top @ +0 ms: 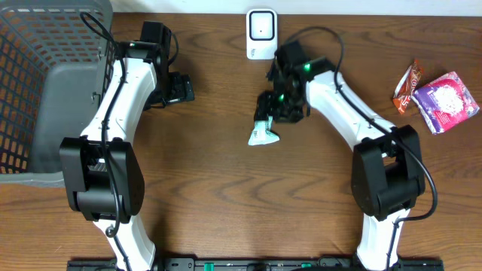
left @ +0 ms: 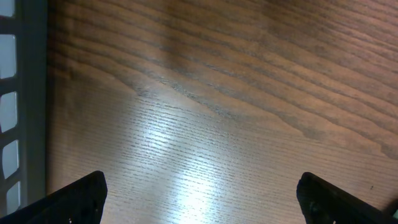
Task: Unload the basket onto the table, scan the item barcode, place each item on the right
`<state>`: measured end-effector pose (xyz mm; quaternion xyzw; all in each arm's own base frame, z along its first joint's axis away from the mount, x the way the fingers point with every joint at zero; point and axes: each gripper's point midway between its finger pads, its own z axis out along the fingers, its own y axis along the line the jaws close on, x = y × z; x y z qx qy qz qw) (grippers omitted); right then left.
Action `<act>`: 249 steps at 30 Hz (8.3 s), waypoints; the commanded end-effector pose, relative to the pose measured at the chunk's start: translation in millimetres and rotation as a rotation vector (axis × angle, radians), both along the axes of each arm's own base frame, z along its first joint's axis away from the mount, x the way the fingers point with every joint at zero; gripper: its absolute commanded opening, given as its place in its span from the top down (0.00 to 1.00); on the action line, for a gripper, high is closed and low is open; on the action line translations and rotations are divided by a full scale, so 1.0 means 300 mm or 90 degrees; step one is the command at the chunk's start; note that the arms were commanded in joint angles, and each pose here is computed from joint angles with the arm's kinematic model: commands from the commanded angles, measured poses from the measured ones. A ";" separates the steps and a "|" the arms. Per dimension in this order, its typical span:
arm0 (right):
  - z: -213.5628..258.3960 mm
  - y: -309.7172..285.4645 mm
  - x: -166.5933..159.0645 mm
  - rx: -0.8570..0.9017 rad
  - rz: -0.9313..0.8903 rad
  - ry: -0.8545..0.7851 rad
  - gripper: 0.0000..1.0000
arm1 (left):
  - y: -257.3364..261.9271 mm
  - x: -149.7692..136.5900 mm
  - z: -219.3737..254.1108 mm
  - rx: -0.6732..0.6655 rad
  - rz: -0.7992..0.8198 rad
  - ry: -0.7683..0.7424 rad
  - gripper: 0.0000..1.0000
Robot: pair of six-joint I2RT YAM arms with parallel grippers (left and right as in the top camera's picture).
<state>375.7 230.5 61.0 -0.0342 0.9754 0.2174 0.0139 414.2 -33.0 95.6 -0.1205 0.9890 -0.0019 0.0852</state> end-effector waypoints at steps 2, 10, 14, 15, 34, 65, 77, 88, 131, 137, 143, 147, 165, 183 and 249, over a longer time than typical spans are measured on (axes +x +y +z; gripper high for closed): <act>-0.097 0.018 -0.063 0.040 -0.044 0.059 0.48 | 0.014 -0.017 -0.013 0.009 0.005 0.011 0.02; -0.112 0.013 -0.003 0.030 -0.049 0.000 0.95 | 0.014 -0.017 -0.013 0.009 0.005 0.011 0.02; -0.077 -0.067 0.052 -0.081 -0.071 -0.042 0.99 | 0.014 -0.017 -0.013 0.009 0.005 0.011 0.02; -0.064 -0.097 0.066 -0.123 -0.077 -0.056 0.99 | 0.014 -0.017 -0.013 0.009 0.005 0.011 0.02; -0.169 -0.386 0.068 -0.765 0.001 -0.245 0.86 | 0.014 -0.017 -0.013 0.009 0.005 0.011 0.02; 0.024 -0.402 0.089 -0.270 0.086 0.055 0.39 | 0.014 -0.017 -0.013 0.009 0.005 0.011 0.02; -0.146 -0.373 0.061 -0.270 0.116 0.047 0.95 | 0.014 -0.017 -0.013 0.009 0.005 0.011 0.02; 0.059 -0.219 0.292 -0.222 0.036 -0.126 0.99 | 0.014 -0.017 -0.013 0.009 0.005 0.011 0.02; 0.056 -1.199 0.414 -0.475 -0.431 -0.173 0.78 | 0.014 -0.017 -0.013 0.009 0.005 0.011 0.02; 0.088 -1.242 0.369 -0.454 -0.447 -0.150 0.01 | 0.014 -0.017 -0.013 0.009 0.005 0.011 0.02; 0.344 -1.172 0.369 -0.377 -0.462 -0.242 0.01 | 0.014 -0.017 -0.013 0.009 0.005 0.011 0.02; 0.563 -1.059 0.314 -0.259 -0.467 -0.301 0.01 | 0.014 -0.017 -0.013 0.009 0.005 0.011 0.02; 0.655 -0.640 -0.213 -0.218 -0.354 -0.375 0.01 | 0.014 -0.017 -0.013 0.009 0.005 0.011 0.02; 0.587 -0.524 -0.328 -0.142 -0.271 -0.334 0.01 | 0.014 -0.017 -0.013 0.009 0.005 0.011 0.02; 0.321 -0.716 -0.439 -0.109 -0.247 -0.894 0.01 | 0.014 -0.017 -0.013 0.009 0.005 0.011 0.02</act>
